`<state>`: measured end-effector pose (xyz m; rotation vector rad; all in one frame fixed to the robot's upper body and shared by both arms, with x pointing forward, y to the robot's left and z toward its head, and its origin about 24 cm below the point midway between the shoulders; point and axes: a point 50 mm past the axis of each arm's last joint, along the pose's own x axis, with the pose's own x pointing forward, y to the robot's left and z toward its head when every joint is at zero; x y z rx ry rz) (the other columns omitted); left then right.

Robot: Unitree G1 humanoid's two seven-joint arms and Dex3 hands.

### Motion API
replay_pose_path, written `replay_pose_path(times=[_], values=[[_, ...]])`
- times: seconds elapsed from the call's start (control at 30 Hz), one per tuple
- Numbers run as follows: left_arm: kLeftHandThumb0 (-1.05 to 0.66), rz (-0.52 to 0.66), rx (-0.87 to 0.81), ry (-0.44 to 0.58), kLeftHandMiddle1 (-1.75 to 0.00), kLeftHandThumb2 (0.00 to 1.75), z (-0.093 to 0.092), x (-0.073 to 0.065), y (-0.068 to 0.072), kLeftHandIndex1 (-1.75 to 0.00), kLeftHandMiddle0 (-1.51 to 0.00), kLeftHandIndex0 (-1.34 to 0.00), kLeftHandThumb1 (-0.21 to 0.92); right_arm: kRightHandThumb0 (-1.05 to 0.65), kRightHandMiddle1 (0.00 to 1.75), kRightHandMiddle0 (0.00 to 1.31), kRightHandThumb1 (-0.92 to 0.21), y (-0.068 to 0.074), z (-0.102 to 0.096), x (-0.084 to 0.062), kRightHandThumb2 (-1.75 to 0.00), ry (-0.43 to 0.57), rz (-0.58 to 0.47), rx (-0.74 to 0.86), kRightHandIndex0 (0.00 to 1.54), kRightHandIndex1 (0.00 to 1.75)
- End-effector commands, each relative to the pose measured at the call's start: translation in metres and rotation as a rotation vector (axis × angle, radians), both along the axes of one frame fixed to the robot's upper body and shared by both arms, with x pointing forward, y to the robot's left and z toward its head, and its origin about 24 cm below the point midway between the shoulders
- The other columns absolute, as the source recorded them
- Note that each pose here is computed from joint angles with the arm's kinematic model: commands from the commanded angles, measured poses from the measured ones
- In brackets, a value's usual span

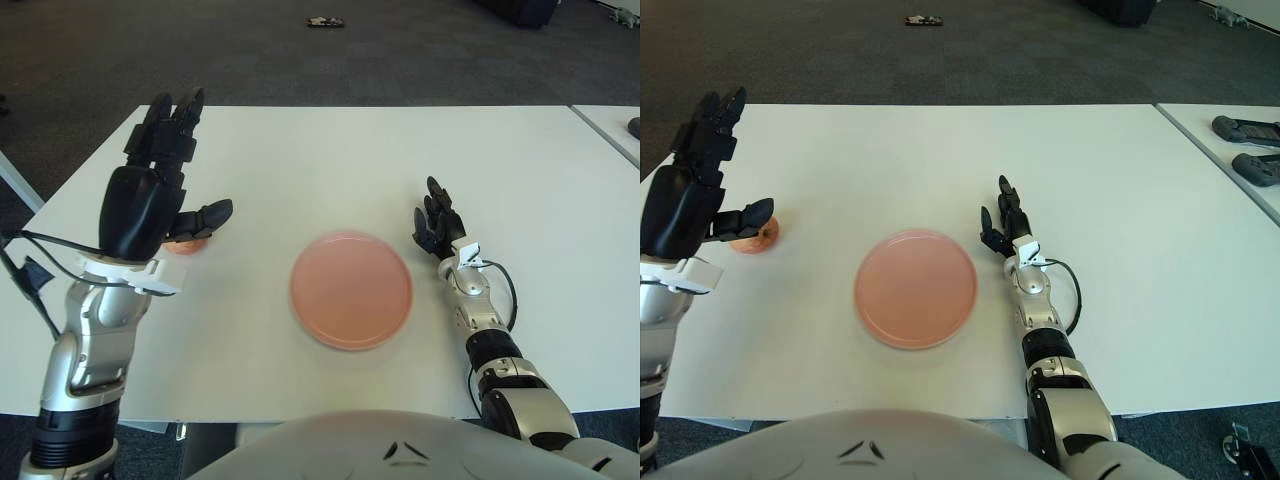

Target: Put the apple into the plate.

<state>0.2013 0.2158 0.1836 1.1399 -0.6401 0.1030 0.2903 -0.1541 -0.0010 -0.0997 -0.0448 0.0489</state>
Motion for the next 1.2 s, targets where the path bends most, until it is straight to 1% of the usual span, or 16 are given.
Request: replay_pose_path(times=[0.0, 0.1, 0.17, 0.27, 0.33, 0.43, 0.5, 0.6, 0.73, 0.83, 1.07, 1.13, 1.17], values=[[-0.85, 0.048, 0.101, 0.032, -0.01, 0.78, 0.013, -0.004, 0.003, -0.23, -0.15, 0.0, 0.92, -0.77, 0.0, 0.0, -0.92, 0.001, -0.016, -0.008, -0.75, 0.081, -0.003, 0.018, 0.05, 0.01], [-0.9, 0.08, 0.14, 0.071, -0.01, 0.77, 0.018, -0.006, 0.005, -0.23, -0.14, 0.0, 0.92, -0.77, 0.0, 0.0, -0.92, 0.001, -0.016, -0.007, -0.74, 0.082, -0.003, 0.02, 0.05, 0.01], [-0.93, 0.112, 0.168, 0.094, -0.01, 0.77, 0.021, -0.008, 0.009, -0.23, -0.13, 0.0, 0.92, -0.76, 0.0, 0.0, -0.92, 0.002, -0.016, -0.007, -0.74, 0.082, -0.004, 0.021, 0.05, 0.01], [-0.98, 0.214, 0.251, 0.161, 0.0, 0.78, 0.025, -0.012, 0.019, -0.25, -0.12, 0.0, 0.92, -0.75, 0.0, 0.0, -0.92, 0.003, -0.016, -0.007, -0.74, 0.086, -0.006, 0.021, 0.06, 0.01], [-1.02, 0.247, 0.274, 0.186, 0.0, 0.79, 0.026, -0.013, 0.022, -0.25, -0.1, 0.0, 0.92, -0.75, 0.0, 0.0, -0.92, 0.003, -0.017, -0.007, -0.74, 0.086, -0.006, 0.02, 0.06, 0.01], [-1.04, 0.302, 0.308, 0.236, 0.0, 0.77, 0.027, -0.011, 0.031, -0.27, -0.08, 0.0, 0.92, -0.74, 0.0, 0.0, -0.92, 0.004, -0.017, -0.007, -0.75, 0.086, -0.005, 0.019, 0.06, 0.01], [-1.04, 0.319, 0.318, 0.253, 0.0, 0.76, 0.028, -0.009, 0.034, -0.27, -0.07, 0.0, 0.92, -0.74, 0.0, 0.0, -0.92, 0.004, -0.017, -0.007, -0.75, 0.087, -0.005, 0.019, 0.06, 0.01], [-1.05, 0.372, 0.371, 0.3, 0.0, 0.73, 0.027, 0.0, 0.044, -0.32, -0.05, 0.0, 0.92, -0.74, 0.0, 0.0, -0.92, 0.004, -0.017, -0.007, -0.75, 0.087, -0.003, 0.019, 0.06, 0.01], [-1.05, 0.406, 0.423, 0.333, 0.0, 0.73, 0.024, 0.005, 0.048, -0.38, -0.04, 0.0, 0.92, -0.73, 0.0, 0.0, -0.92, 0.004, -0.017, -0.007, -0.76, 0.087, -0.001, 0.019, 0.06, 0.01], [-1.05, 0.432, 0.503, 0.39, -0.01, 0.77, 0.016, 0.015, 0.052, -0.41, -0.04, 0.0, 0.92, -0.73, 0.0, 0.0, -0.92, 0.004, -0.017, -0.006, -0.76, 0.09, 0.0, 0.019, 0.06, 0.01], [-1.05, 0.405, 0.576, 0.498, -0.01, 0.81, 0.013, 0.022, 0.056, -0.41, -0.06, 0.0, 0.92, -0.74, 0.0, 0.0, -0.92, 0.004, -0.018, -0.006, -0.76, 0.093, -0.002, 0.018, 0.05, 0.0], [-1.05, 0.395, 0.596, 0.541, -0.01, 0.8, 0.01, 0.026, 0.06, -0.41, -0.06, 0.0, 0.92, -0.74, 0.0, 0.0, -0.92, 0.004, -0.018, -0.005, -0.76, 0.095, -0.003, 0.018, 0.05, 0.0], [-1.05, 0.393, 0.608, 0.568, -0.01, 0.8, 0.002, 0.031, 0.066, -0.41, -0.06, 0.0, 0.92, -0.74, 0.0, 0.0, -0.92, 0.004, -0.018, -0.005, -0.76, 0.096, -0.003, 0.018, 0.05, 0.0]])
